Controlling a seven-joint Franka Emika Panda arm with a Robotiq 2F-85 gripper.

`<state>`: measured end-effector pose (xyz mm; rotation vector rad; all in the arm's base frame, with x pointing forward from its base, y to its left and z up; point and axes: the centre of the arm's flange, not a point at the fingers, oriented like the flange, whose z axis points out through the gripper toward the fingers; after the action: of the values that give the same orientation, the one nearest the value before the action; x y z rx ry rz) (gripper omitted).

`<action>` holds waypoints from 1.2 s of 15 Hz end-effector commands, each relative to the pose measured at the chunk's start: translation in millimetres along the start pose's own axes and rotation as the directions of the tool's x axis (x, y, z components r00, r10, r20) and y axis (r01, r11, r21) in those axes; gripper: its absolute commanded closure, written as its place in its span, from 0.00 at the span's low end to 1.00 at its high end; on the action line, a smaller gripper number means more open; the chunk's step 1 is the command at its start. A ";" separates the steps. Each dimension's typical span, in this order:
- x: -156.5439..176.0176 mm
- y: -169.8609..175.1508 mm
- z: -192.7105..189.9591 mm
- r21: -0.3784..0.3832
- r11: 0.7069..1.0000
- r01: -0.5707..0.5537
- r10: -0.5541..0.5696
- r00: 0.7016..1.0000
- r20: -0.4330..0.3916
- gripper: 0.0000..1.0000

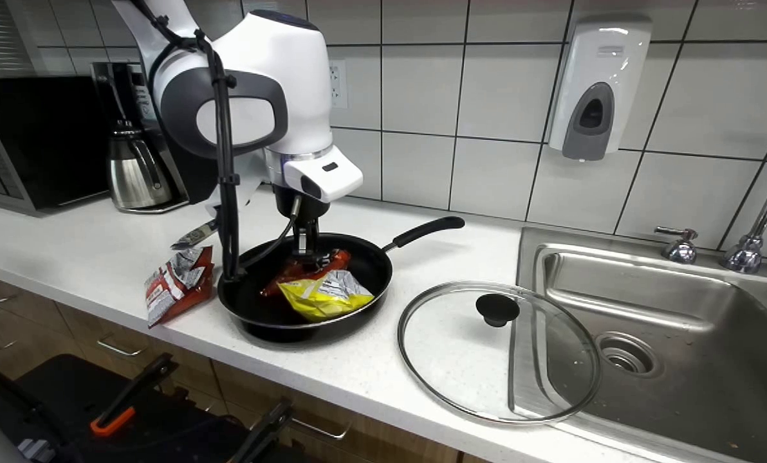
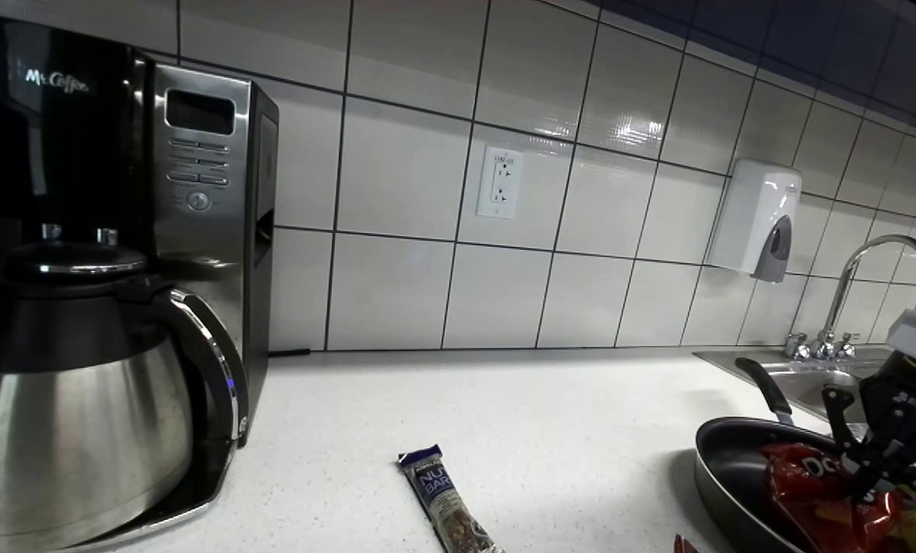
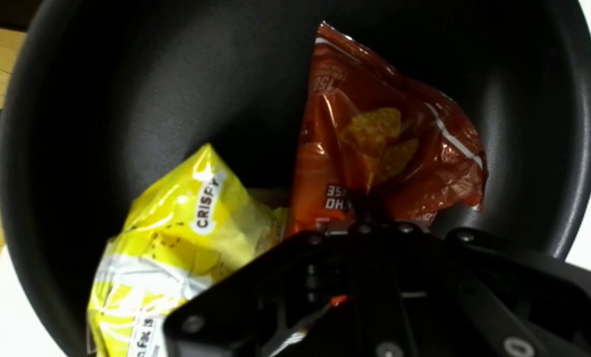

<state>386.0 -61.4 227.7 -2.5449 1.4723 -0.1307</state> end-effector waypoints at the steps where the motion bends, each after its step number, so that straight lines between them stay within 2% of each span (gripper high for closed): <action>1: 0.2 13.3 -3.4 0.010 1.000 0.014 -0.014 1.000 -0.008 1.00; 3: -0.1 12.7 -6.3 0.010 1.000 0.021 -0.021 1.000 -0.013 1.00; 4: -0.7 12.1 -7.7 0.010 1.000 0.026 -0.025 1.000 -0.014 0.74; 6: -2.5 11.1 -10.6 0.012 0.999 0.032 -0.032 0.999 -0.020 0.66; 14: -6.8 7.2 -21.7 0.027 0.999 0.042 -0.040 0.998 -0.055 0.07; 15: -7.3 6.1 -23.6 0.026 0.999 0.047 -0.045 0.997 -0.063 0.01; 18: -8.1 2.5 -27.0 0.032 0.997 0.067 -0.065 0.994 -0.084 0.00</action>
<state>392.5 -65.2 235.5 -2.5792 1.4251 -0.2186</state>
